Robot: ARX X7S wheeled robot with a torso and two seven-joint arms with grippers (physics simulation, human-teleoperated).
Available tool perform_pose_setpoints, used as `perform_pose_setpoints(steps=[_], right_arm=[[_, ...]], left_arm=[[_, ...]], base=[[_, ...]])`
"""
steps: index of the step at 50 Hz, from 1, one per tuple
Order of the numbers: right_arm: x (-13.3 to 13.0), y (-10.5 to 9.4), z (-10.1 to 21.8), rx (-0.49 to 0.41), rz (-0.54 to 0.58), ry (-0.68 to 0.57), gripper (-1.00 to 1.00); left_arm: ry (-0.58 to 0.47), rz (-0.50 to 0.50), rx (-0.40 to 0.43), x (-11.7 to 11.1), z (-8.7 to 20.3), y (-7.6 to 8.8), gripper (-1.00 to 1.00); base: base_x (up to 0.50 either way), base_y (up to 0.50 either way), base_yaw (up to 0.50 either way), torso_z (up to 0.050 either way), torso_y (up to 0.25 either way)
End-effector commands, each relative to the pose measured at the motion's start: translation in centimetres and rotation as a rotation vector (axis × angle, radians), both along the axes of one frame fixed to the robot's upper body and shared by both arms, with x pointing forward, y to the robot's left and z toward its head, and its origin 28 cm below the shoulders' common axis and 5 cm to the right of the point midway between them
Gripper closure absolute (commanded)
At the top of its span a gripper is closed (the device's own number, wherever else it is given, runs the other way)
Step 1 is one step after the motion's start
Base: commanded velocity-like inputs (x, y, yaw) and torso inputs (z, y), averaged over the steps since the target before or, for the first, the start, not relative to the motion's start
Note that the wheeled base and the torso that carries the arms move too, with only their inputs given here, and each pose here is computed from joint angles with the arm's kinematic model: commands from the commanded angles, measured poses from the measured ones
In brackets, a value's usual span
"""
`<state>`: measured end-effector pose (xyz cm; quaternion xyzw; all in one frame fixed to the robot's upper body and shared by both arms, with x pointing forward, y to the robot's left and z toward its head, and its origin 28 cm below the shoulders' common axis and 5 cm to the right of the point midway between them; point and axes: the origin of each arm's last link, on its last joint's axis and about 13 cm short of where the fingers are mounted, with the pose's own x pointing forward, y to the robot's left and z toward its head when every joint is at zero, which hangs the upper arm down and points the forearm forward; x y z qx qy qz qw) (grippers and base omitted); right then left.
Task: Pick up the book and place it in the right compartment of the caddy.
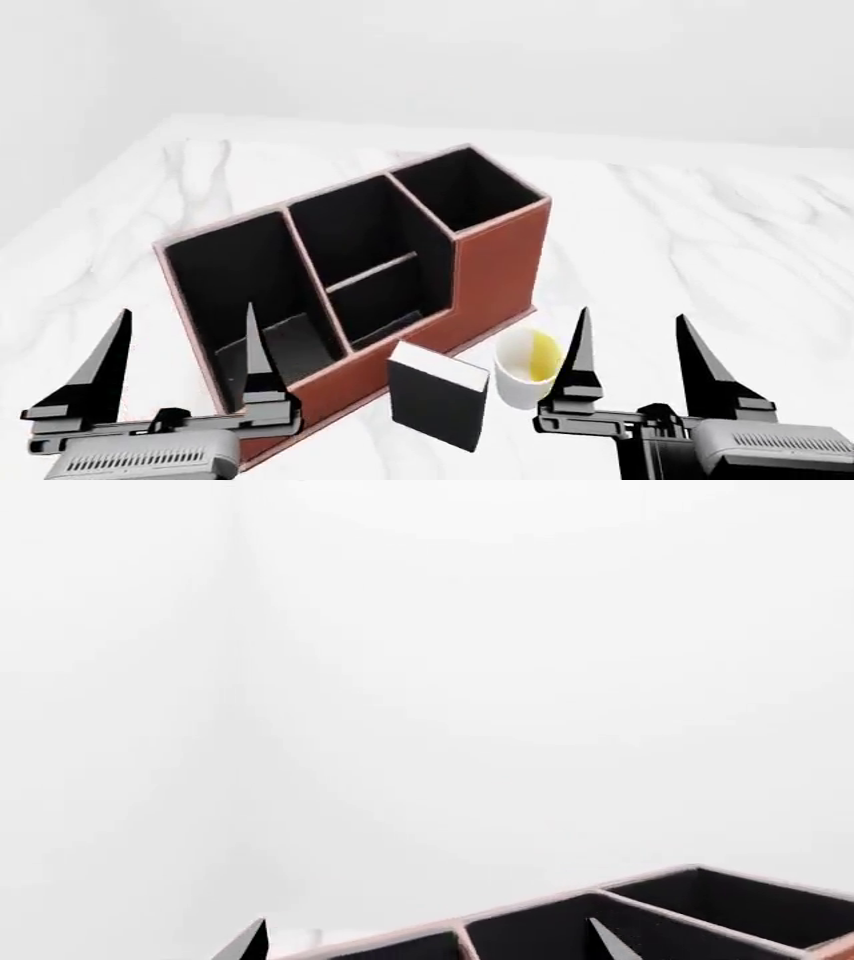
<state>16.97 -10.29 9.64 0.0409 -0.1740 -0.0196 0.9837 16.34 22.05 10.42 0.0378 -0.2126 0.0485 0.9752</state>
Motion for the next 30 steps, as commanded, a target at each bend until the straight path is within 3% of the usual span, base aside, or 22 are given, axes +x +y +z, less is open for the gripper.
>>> perform_pose_setpoints(steps=[1, 30], right_arm=[[0.03, 0.02, -0.09, -0.012, -0.007, 0.007, -1.00], [-0.01, 0.06, -0.09, -0.021, -0.008, 0.008, -1.00]], left_arm=[[0.000, 0.000, 0.004, -0.05, 0.02, -0.04, -1.00], [-0.001, -0.003, 0.006, -0.09, -0.01, -0.08, -1.00]], base=[[-0.05, -0.01, 0.50, 0.000, 0.000], [-0.05, -0.01, 0.50, 0.000, 0.000]])
